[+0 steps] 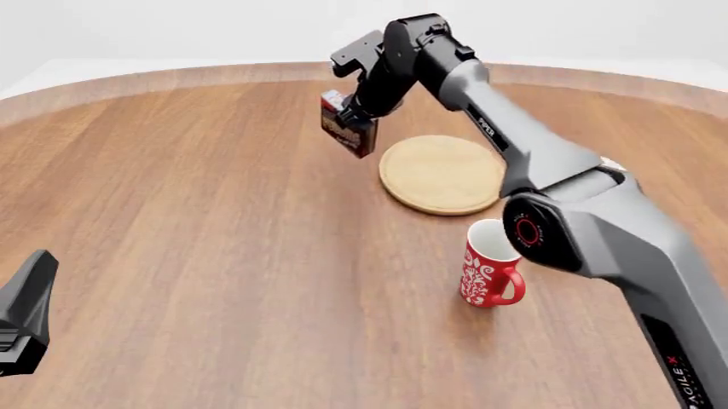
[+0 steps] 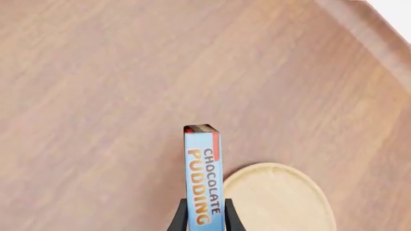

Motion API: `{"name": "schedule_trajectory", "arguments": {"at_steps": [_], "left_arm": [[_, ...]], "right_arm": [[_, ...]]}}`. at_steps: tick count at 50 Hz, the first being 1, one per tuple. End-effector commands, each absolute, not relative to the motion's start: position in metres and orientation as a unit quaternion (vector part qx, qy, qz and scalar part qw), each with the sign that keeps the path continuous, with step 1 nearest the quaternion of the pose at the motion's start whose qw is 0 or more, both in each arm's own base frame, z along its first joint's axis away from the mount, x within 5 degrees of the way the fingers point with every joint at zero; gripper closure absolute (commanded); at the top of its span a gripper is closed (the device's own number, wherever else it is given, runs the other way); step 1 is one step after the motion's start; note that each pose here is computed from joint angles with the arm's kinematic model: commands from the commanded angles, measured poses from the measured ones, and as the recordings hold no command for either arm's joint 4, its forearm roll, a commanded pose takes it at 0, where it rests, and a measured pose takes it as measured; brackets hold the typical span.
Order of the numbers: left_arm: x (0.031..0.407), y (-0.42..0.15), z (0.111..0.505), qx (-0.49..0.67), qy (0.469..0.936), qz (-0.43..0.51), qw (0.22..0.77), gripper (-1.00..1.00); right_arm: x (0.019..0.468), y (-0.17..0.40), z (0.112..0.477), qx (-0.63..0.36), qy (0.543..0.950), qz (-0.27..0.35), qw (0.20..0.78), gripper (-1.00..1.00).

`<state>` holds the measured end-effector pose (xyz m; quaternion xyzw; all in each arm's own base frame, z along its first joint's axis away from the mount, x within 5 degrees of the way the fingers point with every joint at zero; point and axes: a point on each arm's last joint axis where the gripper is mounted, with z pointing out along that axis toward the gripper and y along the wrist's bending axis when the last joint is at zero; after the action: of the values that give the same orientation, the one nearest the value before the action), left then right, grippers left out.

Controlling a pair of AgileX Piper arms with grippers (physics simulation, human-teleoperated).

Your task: Put the chocolate pudding to the left of the plate.

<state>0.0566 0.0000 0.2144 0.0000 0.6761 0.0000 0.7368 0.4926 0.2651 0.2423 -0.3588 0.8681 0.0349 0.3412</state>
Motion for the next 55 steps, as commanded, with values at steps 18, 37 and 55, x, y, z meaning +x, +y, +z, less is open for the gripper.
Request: {"name": "schedule_trajectory", "arguments": {"at_steps": [18, 37, 55], "left_arm": [[0.057, 0.0, 0.214, 0.0, 0.676, 0.0, 0.737, -1.0], [0.057, 0.0, 0.214, 0.0, 0.676, 0.0, 0.737, -1.0], [0.057, 0.0, 0.214, 0.0, 0.676, 0.0, 0.737, -1.0]], "right_arm": [[0.498, 0.271, 0.207, -0.363, 0.879, 0.033, 0.308, 1.0], [0.495, 0.278, 0.2, -0.368, 0.88, 0.035, 0.3, 1.0], [0.493, 0.283, 0.191, -0.373, 0.881, 0.035, 0.29, 1.0]]}}
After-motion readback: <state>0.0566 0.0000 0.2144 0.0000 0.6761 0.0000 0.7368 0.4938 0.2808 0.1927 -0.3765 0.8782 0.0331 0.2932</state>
